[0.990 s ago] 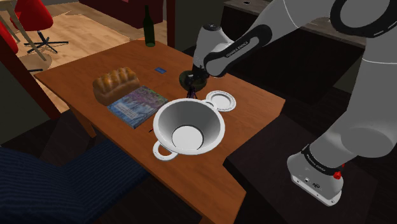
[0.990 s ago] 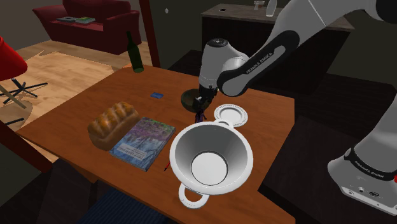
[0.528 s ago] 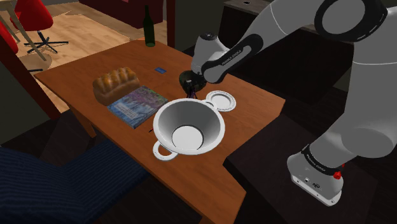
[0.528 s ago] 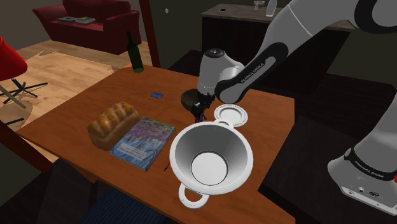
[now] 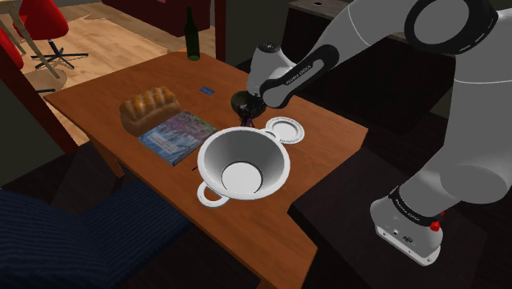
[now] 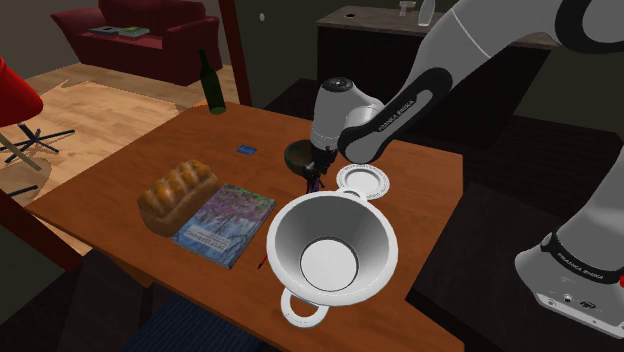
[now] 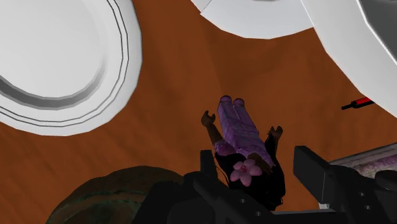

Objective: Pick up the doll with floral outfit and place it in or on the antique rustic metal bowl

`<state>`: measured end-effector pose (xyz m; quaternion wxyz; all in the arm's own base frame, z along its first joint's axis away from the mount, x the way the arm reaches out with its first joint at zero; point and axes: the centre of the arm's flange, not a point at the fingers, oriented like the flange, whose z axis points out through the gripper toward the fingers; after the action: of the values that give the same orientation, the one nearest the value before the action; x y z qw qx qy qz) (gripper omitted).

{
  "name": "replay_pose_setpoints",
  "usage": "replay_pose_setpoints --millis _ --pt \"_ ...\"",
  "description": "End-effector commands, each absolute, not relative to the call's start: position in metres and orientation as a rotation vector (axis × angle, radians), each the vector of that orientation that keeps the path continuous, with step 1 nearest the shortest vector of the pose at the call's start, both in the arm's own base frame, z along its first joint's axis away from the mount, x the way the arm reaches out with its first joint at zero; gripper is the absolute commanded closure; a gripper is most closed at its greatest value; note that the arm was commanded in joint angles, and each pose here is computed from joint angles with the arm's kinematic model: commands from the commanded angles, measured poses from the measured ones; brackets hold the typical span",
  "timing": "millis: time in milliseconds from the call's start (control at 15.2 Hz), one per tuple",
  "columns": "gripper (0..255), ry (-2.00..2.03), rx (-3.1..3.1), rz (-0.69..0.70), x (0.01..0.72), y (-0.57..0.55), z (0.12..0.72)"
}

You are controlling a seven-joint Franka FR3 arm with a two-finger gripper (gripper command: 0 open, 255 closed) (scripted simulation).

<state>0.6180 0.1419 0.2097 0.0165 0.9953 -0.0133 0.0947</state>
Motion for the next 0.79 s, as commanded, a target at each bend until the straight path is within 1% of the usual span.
replay_pose_setpoints --millis 0,528,726 --pt "255 -0.041 3.094 0.295 0.618 0.142 0.210" --pt "255 -0.041 3.094 0.295 0.618 0.142 0.210" --pt "255 -0.041 3.094 0.295 0.618 0.142 0.225"
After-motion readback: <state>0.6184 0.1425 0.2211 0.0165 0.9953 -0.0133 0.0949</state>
